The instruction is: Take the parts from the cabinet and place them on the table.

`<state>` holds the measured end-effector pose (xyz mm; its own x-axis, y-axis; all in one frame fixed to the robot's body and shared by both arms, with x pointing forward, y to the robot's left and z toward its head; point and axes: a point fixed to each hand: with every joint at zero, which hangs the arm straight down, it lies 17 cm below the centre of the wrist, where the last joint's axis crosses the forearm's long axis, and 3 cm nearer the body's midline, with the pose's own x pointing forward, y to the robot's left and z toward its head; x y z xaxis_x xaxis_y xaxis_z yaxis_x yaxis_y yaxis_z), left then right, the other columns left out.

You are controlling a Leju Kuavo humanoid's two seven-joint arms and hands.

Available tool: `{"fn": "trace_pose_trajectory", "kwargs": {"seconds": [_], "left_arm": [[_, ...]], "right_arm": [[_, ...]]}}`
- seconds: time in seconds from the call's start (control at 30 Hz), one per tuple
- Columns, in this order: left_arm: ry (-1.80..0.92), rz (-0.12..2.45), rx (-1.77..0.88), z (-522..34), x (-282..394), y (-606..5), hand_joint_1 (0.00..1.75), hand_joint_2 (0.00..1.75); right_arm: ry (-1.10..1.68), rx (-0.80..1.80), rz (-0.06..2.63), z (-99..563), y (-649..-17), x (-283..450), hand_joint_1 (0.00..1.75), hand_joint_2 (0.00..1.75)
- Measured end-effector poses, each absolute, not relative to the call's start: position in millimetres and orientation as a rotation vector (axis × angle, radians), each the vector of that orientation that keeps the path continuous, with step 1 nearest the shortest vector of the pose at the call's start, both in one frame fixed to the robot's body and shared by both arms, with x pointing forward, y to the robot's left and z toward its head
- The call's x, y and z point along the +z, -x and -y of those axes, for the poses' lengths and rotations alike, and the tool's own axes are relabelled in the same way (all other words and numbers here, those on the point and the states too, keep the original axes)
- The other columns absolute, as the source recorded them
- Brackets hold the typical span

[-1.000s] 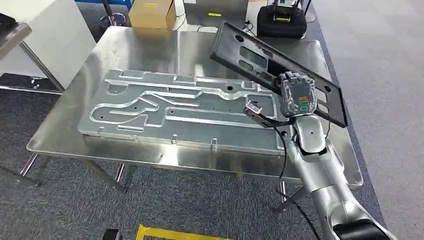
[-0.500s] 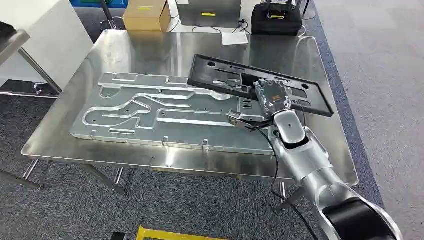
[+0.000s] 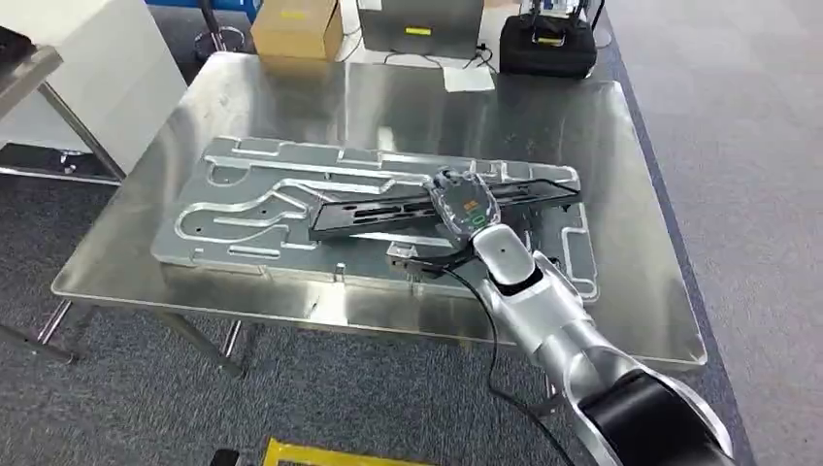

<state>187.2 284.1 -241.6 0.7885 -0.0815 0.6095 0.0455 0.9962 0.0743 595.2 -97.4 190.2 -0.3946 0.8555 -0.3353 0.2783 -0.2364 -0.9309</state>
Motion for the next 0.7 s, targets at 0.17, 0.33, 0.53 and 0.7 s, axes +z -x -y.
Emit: {"fn": "trace_pose_trajectory", "kwargs": {"seconds": [0.17, 0.33, 0.53, 0.7], "left_arm": [[-0.056, 0.656, -0.069, -284, -242, -185, 0.0, 1.75], [-0.052, 0.656, -0.069, -282, -242, -186, 0.0, 0.0], [-0.058, 0.654, -0.055, -285, -242, -185, 0.0, 0.0], [-0.076, 0.636, -0.033, -297, -245, -177, 0.0, 0.0]], "right_arm": [[1.337, 1.697, 1.543, 95, -592, 176, 0.0, 0.0], [1.338, 1.698, 1.554, 90, -593, 181, 0.0, 0.0], [1.329, 1.69, 1.545, 89, -592, 177, 0.0, 0.0], [1.31, 1.644, 1.533, 101, -591, 167, 0.0, 0.0]]}}
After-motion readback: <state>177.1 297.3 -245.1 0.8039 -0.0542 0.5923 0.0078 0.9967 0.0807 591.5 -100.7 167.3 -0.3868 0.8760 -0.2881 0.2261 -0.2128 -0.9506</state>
